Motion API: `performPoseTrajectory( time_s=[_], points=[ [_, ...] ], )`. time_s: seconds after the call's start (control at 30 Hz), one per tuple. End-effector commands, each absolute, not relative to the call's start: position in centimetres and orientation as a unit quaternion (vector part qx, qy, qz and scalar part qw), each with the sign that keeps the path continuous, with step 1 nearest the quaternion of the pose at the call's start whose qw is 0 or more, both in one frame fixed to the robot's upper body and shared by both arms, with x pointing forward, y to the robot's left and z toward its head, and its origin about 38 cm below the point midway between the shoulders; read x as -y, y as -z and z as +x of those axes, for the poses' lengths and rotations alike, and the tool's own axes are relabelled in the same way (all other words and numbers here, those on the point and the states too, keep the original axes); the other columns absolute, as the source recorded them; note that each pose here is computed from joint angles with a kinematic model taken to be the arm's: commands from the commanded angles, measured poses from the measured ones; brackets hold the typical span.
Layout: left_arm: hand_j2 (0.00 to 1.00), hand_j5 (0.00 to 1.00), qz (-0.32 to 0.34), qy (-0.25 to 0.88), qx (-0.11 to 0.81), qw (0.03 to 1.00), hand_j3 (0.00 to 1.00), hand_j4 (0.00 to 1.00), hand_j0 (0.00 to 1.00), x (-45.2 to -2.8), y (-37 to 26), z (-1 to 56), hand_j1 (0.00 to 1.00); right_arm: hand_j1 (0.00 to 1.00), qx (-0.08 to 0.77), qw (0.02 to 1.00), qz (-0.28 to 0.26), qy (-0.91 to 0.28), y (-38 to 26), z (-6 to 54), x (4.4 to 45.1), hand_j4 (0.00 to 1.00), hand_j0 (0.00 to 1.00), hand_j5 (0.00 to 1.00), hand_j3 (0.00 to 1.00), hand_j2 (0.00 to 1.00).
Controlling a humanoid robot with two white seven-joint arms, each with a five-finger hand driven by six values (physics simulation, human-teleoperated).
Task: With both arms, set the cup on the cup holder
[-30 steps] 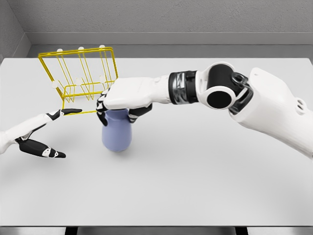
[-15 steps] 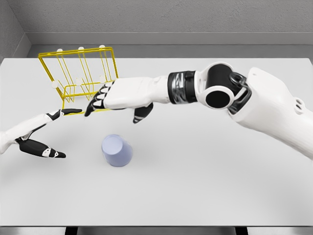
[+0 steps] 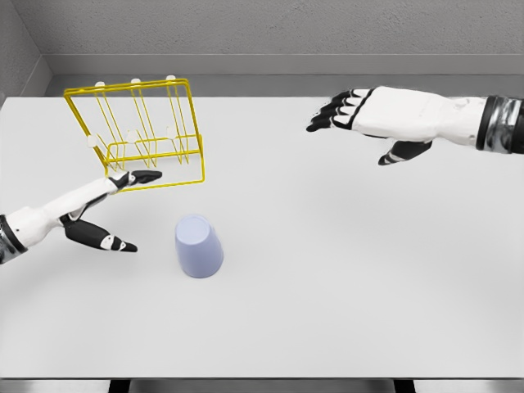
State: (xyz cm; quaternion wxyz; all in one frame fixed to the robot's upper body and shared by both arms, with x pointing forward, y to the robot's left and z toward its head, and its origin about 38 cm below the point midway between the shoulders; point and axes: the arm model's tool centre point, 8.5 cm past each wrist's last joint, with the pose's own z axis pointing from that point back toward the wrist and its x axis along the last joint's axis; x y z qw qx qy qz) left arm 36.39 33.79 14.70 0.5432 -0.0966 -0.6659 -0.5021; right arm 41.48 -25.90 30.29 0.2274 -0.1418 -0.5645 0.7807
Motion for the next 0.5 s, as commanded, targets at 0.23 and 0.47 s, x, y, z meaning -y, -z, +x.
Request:
performPoseTrajectory(
  time_s=[0.23,0.47],
  points=[
    [1.00,1.00,-0.110,0.500,0.645,0.568,1.00,1.00,1.00,-33.8,-14.0,36.2,1.00,1.00,0.556,0.224,-0.178,-0.781,-32.1,40.2,31.1,1.00,1.00,1.00,1.00,1.00],
    [1.00,1.00,-0.133,0.517,0.629,0.565,1.00,1.00,1.00,-33.4,-13.3,35.1,1.00,1.00,0.542,0.254,-0.169,-0.783,-30.1,39.9,32.5,1.00,1.00,1.00,1.00,1.00]
  ],
)
